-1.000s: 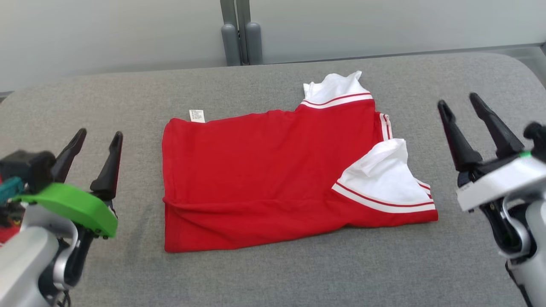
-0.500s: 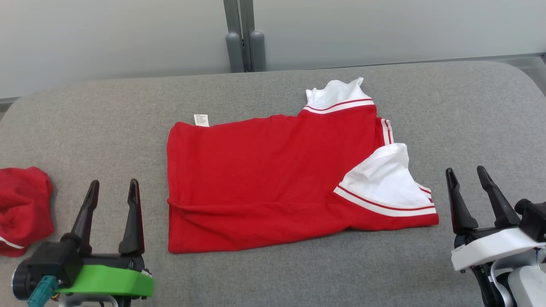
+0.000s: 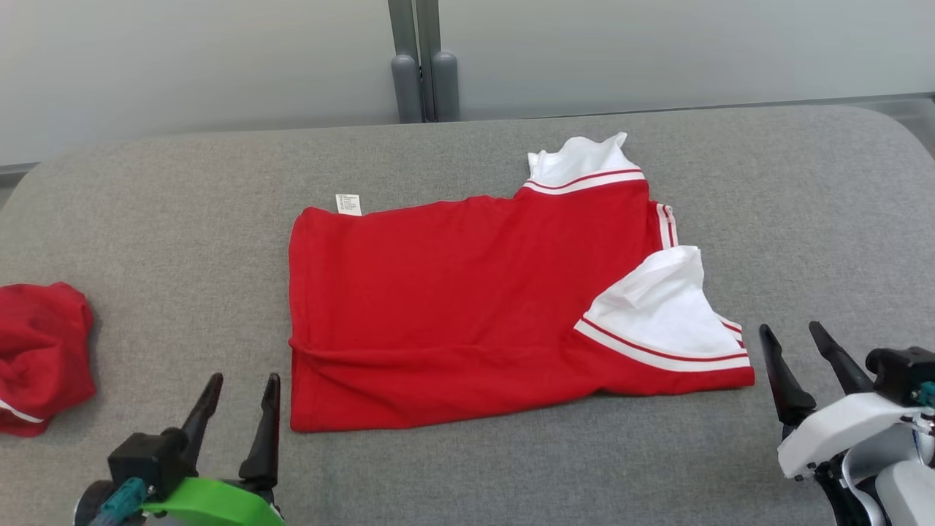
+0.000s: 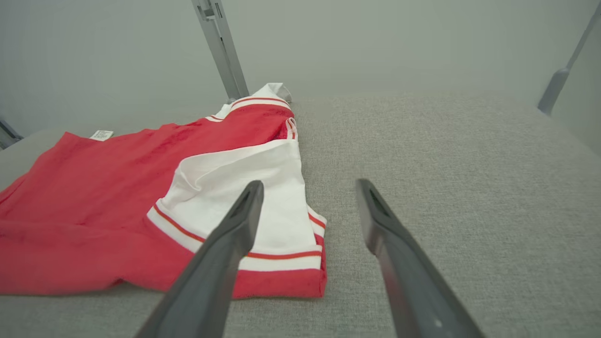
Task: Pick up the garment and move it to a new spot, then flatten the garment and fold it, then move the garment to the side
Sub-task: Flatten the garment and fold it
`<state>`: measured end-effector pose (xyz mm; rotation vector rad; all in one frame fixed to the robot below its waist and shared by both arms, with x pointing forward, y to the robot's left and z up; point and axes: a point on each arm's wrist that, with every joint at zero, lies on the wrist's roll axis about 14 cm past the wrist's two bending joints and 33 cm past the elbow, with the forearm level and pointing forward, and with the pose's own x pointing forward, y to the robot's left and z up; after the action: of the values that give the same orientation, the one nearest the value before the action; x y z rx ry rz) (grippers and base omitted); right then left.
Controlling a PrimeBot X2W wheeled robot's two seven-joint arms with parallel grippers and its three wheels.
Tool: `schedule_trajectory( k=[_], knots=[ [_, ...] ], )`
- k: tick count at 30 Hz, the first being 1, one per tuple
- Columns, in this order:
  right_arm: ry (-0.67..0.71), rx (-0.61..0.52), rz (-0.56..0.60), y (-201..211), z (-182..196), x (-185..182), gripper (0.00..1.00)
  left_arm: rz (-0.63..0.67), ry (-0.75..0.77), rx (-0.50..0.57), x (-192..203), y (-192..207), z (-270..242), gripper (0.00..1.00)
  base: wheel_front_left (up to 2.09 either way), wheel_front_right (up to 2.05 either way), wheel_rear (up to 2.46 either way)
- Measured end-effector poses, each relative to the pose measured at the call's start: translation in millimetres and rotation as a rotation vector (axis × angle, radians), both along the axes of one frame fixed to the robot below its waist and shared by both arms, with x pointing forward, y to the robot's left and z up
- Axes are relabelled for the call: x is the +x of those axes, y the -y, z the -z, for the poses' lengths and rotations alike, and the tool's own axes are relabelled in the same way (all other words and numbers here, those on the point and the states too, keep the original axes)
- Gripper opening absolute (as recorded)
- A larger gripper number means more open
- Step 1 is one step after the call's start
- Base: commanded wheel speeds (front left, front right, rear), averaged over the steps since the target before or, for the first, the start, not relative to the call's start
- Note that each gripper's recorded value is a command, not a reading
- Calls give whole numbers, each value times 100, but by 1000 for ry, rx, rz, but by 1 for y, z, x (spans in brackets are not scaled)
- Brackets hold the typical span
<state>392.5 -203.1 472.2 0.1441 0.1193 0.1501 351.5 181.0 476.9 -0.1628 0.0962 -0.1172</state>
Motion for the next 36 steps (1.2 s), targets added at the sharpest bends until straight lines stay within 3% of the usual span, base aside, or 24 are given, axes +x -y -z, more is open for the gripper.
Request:
schedule_trajectory(
  k=[11,14,22,23,25,27,29,30,31,32,33,36],
  knots=[
    [-377,-49,-43,-2,64,22,100,130,-415,-52,6,29,69,100,0,0,0],
    [-454,-41,-64,-10,78,26,100,128,-456,-72,14,30,75,100,0,0,0],
    [-565,-8,-104,-27,99,28,100,174,-655,-70,-3,37,110,100,0,0,0],
    [-568,-7,-107,-28,100,28,91,169,-658,-68,-2,36,111,100,0,0,0],
    [-572,-2,-111,-29,100,28,55,155,-651,-69,0,33,111,100,0,0,0],
    [-578,2,-120,-33,102,27,38,146,-628,-75,4,33,108,100,0,0,0],
    [-581,3,-127,-35,102,26,0,134,-609,-78,9,31,106,100,0,0,0],
    [-581,8,-132,-37,102,25,0,133,-618,-74,9,31,107,94,0,0,0],
    [-581,9,-134,-38,102,25,0,134,-623,-73,8,31,108,72,0,0,0],
    [-582,9,-136,-38,101,24,0,134,-624,-72,8,30,108,11,0,0,0],
    [-581,10,-139,-38,101,24,0,137,-627,-69,8,31,109,0,0,0,0],
    [-574,12,-145,-39,97,22,0,139,-620,-65,7,30,107,0,0,0,0]
  ],
)
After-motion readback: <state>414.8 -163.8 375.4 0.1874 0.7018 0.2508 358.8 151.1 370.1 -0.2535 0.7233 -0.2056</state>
